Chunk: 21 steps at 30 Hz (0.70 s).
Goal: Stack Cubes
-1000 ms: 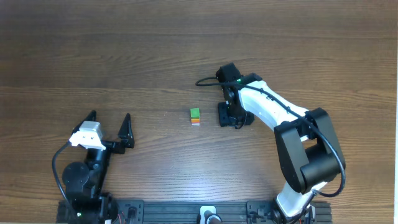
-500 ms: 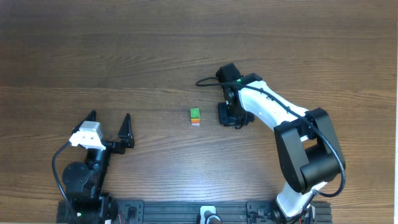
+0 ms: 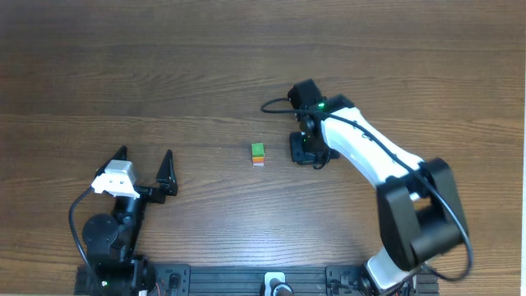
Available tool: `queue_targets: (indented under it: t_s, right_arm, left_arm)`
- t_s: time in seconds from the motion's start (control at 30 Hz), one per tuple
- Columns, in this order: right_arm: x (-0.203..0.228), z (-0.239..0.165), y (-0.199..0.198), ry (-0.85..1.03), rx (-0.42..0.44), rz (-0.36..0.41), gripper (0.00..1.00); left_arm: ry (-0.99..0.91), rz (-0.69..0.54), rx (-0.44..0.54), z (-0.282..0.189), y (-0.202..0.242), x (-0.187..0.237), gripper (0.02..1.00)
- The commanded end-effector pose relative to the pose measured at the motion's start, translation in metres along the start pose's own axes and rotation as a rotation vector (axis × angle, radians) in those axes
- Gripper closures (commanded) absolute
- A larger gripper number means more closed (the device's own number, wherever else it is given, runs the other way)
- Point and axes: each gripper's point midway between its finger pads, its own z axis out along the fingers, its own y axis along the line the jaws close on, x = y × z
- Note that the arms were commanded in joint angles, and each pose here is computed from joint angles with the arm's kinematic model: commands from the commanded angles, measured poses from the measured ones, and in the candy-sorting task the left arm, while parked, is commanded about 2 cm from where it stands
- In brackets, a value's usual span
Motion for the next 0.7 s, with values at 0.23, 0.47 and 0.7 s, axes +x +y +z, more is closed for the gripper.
queue_targets:
  t_s: [0.23,0.47,0.7]
  right_arm:
    - [0.000,-0.157,0.067,-0.240,0.000,-0.053,0.961]
    - [0.010,-0.134,0.119,-0.169,-0.008,-0.107,0.989]
    - [0.007,-0.105,0.125,-0.095,0.024,-0.082,0.989]
  left_arm:
    - [0.004,0.015,0.017,0.000,-0.003,0.002,0.018]
    - [0.004,0.015,0.017,0.000,-0.003,0.002,0.018]
    - [0.004,0.015,0.017,0.000,-0.003,0.002,0.018]
